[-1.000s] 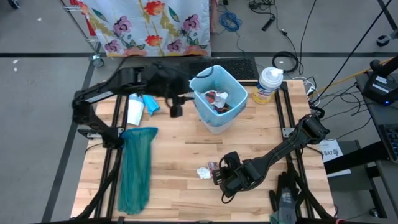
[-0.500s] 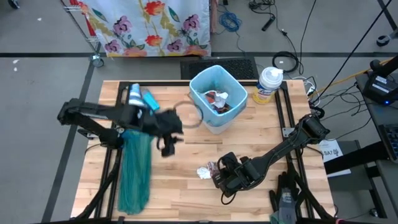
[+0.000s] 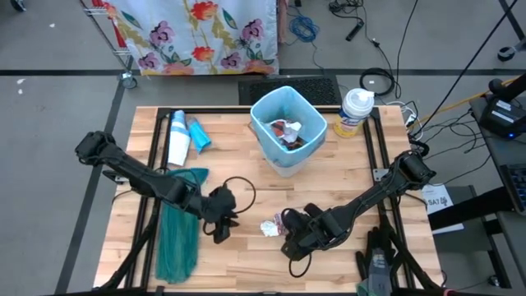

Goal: Place trash/remove bag and relplace
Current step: Put the red paper into the trash bin

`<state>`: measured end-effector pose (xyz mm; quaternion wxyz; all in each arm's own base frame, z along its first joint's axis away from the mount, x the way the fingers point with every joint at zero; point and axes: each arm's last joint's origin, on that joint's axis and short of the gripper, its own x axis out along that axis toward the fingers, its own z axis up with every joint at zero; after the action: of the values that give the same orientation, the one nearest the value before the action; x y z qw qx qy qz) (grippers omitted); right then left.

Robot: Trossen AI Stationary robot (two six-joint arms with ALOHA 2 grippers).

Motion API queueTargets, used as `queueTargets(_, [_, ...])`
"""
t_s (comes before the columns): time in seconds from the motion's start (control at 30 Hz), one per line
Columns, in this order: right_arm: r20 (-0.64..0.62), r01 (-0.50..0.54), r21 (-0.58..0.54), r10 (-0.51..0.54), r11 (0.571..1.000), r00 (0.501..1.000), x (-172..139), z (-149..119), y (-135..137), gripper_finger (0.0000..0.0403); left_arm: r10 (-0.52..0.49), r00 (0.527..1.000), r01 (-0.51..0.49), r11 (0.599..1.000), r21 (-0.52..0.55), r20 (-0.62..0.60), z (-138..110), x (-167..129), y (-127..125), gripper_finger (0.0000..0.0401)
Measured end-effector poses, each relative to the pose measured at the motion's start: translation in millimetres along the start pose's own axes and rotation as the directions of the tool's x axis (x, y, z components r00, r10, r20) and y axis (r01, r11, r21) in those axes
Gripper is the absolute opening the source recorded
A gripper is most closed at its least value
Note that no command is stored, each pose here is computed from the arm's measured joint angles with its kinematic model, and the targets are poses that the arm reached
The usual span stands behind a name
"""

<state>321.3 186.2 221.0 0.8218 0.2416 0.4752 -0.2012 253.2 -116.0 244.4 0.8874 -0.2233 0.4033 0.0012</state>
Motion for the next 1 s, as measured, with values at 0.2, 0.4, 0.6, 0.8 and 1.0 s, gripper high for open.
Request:
queueTargets(0.2, [-0.001, -0.003, -0.253, 0.003, 0.967, 1.0, -1, -1, 1, 0.0256, 0.025, 1.0, -0.025, 0.999, -0.048, -0.001, -15, 2, -5, 0.0132])
queueTargets(0.4, [-0.002, -0.01, -0.521, 0.011, 0.854, 1.0, 4, -3, 4, 0.03, 0.043, 0.999, -0.043, 0.998, -0.042, 0.013, -18, 1, -7, 0.0132])
queueTargets(0.6, [-0.026, 0.037, -0.603, -0.067, 0.797, 0.997, 36, -14, 5, 0.0289, 0.064, 0.998, -0.063, 0.997, -0.04, 0.025, -18, 1, -6, 0.0132])
queueTargets(0.8, [-0.034, 0.08, -0.631, -0.131, 0.772, 0.991, 63, -17, 2, 0.0267, 0.095, 0.996, -0.095, 0.996, -0.003, -0.003, -21, 1, -3, 0.0132])
queueTargets(1.0, [-0.015, 0.107, -0.611, -0.147, 0.784, 0.989, 79, -7, -3, 0.0239, 0.138, 0.99, -0.136, 0.99, 0.046, -0.033, -33, 8, 9, 0.0132])
